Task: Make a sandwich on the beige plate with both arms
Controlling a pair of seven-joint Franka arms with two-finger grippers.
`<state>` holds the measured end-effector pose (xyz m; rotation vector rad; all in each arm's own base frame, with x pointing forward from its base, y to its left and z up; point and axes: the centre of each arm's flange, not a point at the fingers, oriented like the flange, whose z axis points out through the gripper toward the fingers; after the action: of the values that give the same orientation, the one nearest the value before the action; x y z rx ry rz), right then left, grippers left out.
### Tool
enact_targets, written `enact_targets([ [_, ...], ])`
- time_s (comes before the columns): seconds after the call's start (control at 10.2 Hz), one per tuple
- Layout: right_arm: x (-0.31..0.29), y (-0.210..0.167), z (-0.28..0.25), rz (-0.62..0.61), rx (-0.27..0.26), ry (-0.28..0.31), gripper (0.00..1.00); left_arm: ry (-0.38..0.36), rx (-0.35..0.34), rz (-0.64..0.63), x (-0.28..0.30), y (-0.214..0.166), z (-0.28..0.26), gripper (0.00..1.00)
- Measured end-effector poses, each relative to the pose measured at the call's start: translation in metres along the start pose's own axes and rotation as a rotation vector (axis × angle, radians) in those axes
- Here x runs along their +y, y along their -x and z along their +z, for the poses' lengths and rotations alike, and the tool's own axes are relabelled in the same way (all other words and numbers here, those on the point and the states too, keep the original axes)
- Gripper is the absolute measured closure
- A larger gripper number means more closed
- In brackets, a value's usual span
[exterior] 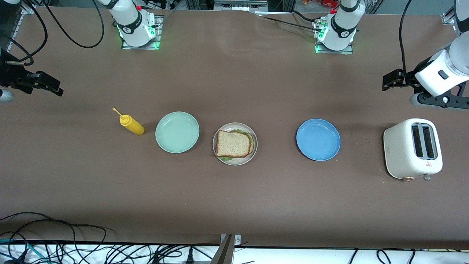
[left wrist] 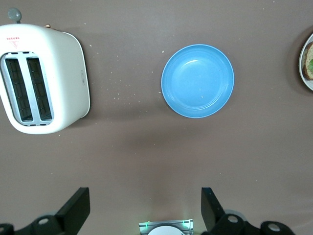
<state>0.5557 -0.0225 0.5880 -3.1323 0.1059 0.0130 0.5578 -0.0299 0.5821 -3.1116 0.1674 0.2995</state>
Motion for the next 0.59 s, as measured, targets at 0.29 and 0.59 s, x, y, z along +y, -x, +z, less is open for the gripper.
enact_targets([
  [0.29, -0.0002, 0.0000, 0.0000, 0.000, 0.000, 0.000, 0.00, 0.000, 0.000, -0.001, -0.0004, -0.0001, 0.0001, 0.00],
  [0.59, -0.0018, 0.0001, 0.0000, -0.004, 0.000, 0.000, 0.00, 0.000, -0.002, -0.001, -0.0006, -0.0006, 0.0009, 0.00],
])
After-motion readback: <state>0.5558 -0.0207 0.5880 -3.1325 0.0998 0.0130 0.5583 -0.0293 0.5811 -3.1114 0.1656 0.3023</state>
